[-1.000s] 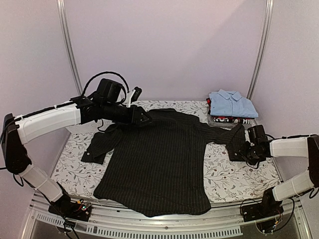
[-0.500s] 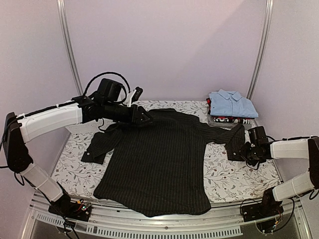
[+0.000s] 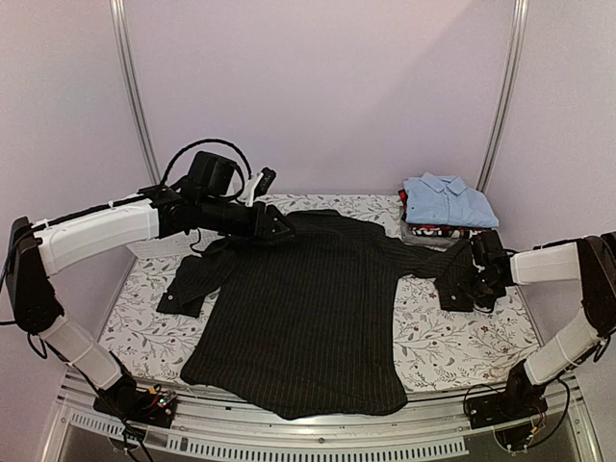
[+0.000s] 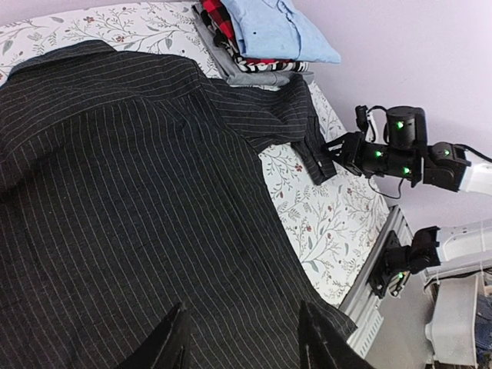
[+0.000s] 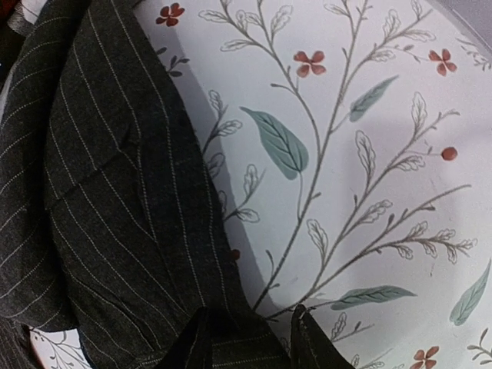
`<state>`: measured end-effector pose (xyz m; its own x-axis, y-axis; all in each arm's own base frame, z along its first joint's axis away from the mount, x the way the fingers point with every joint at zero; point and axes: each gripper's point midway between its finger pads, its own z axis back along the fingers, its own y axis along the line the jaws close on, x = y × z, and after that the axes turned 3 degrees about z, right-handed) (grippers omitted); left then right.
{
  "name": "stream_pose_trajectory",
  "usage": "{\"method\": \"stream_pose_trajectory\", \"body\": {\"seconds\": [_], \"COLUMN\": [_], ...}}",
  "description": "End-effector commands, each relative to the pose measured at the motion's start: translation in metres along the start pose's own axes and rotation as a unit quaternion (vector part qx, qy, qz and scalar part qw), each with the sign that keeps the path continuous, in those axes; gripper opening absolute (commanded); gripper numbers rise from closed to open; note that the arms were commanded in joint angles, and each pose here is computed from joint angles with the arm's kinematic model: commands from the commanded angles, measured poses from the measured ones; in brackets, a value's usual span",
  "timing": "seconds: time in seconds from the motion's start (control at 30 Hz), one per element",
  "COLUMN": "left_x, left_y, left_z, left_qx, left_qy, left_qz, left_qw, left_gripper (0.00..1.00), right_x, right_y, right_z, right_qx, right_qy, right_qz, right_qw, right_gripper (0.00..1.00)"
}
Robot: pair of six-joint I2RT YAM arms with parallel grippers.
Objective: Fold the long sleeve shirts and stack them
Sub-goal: Pick up the sleeve from the corner of the board.
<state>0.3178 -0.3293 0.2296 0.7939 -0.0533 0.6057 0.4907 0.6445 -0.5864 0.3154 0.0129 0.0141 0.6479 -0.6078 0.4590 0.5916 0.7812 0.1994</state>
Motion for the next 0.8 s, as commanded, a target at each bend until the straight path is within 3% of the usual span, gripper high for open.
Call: {"method": "stream_pose_trajectory", "body": {"seconds": [0.0, 0.2, 0.37, 0.57, 0.77], "left_x": [0.015, 0.018, 0.019, 0.019, 0.020], "left_y": [-0.006, -0.005, -0.002, 0.003, 0.004], "left_z": [0.008, 0.012, 0.017, 0.019, 0.021], "left_qx": [-0.011, -0.005, 0.001, 0.006, 0.008], "left_qy": [-0.022, -0.025, -0.029, -0.029, -0.030], "left_qz": [-0.005, -0.010, -0.007, -0.003, -0.002], "left_qw": [1.000, 1.000, 1.000, 1.000, 1.000], "left_gripper": [0.47, 0.47, 0.47, 0.47, 0.47], "right_x": [-0.033, -0.012, 0.041, 0.100, 0.102], "right_y": [-0.011, -0.007, 0.006, 0.043, 0.104], "right_z": [-0.013, 0.004, 0.049, 0.120, 0.164], "right_qx": [-0.036, -0.038, -0.043, 0.007, 0.062], "right_qy": [0.063, 0.028, -0.049, -0.134, -0.165], "right_qz": [0.030, 0.033, 0.049, 0.084, 0.167], "right_qw": [0.997, 0.998, 0.997, 0.987, 0.970], "right_gripper": [0.28, 0.00, 0.00, 0.00, 0.00]}}
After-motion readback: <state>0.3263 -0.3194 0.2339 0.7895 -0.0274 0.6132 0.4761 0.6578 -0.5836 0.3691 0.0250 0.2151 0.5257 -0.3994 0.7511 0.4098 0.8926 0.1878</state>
